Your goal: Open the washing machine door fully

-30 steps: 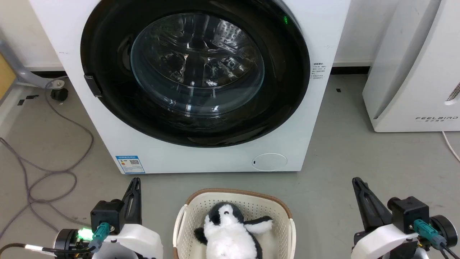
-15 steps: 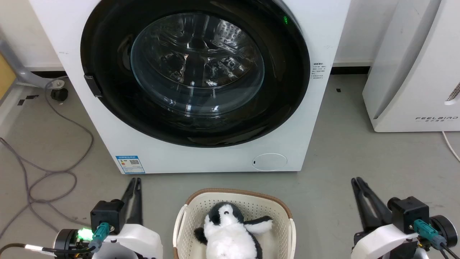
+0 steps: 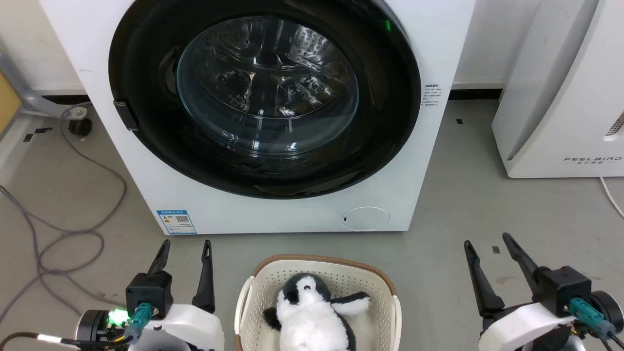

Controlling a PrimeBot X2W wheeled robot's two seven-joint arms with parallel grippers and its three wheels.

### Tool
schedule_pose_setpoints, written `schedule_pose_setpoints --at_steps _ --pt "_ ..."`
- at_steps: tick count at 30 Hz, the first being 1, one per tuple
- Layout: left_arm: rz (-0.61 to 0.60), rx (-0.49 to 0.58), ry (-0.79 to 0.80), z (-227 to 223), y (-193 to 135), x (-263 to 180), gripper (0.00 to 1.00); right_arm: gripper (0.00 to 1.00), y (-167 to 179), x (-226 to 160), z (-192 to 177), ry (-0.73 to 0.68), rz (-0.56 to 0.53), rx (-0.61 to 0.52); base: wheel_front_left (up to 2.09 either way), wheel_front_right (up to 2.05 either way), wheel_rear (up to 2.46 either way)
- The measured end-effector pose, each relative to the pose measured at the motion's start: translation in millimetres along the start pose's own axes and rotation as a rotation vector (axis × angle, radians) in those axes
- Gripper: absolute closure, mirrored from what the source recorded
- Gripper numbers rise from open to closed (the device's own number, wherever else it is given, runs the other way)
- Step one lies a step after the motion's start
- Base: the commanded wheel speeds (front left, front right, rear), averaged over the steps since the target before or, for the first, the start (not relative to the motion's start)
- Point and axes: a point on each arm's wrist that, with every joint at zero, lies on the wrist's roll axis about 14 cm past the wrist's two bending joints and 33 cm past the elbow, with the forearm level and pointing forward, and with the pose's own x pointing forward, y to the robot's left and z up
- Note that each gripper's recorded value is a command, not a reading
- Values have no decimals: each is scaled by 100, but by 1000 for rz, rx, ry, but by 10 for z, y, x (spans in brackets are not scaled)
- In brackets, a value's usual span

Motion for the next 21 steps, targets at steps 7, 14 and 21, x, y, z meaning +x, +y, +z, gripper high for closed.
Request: schedule_pose_setpoints --at_steps 7,14,21 --pt "8 0 -9 9 1 0 0 0 -5 6 58 -30 -1 35 0 0 0" --pt "14 -3 -25 29 -1 -1 0 0 -2 10 97 -53 0 80 0 0 0" --pt "18 -7 -38 45 -5 -2 0 100 -5 14 136 -78 -1 138 0 0 0"
